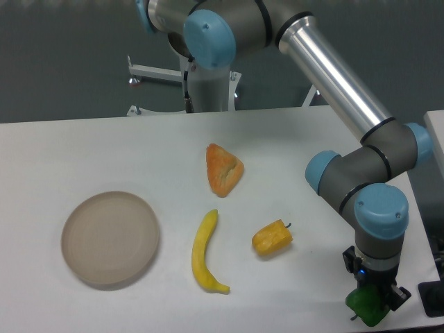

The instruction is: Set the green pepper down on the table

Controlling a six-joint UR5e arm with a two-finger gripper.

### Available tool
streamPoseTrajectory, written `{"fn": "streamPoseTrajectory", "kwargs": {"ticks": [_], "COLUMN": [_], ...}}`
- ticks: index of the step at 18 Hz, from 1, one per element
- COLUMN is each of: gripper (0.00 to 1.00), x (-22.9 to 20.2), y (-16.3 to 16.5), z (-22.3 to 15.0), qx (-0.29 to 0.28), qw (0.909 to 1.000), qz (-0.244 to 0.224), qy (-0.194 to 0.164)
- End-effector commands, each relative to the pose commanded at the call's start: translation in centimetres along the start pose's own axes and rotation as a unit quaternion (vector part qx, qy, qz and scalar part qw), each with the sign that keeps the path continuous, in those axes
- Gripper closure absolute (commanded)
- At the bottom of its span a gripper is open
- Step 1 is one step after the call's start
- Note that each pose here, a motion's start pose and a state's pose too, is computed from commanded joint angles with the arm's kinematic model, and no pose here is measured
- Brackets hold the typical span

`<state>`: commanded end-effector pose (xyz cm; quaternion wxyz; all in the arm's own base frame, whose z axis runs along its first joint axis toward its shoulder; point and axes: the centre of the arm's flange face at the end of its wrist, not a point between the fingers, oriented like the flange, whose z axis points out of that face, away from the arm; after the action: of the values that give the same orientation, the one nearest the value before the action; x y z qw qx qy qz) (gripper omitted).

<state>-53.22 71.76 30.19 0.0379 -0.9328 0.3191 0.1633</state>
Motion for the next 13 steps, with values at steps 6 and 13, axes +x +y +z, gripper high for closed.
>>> {"fn": "streamPoseTrajectory", "kwargs": {"ticks": [6,13], "gripper": [0.65,0.65], "x": [0.1,0.8], "y": [0.0,-1.2], "z": [-0.3,-1.9], "qx": [0.0,0.005], "qw": [1.0,1.0], "qz": [-0.001,0.0], "qy": [0.002,0.007]}}
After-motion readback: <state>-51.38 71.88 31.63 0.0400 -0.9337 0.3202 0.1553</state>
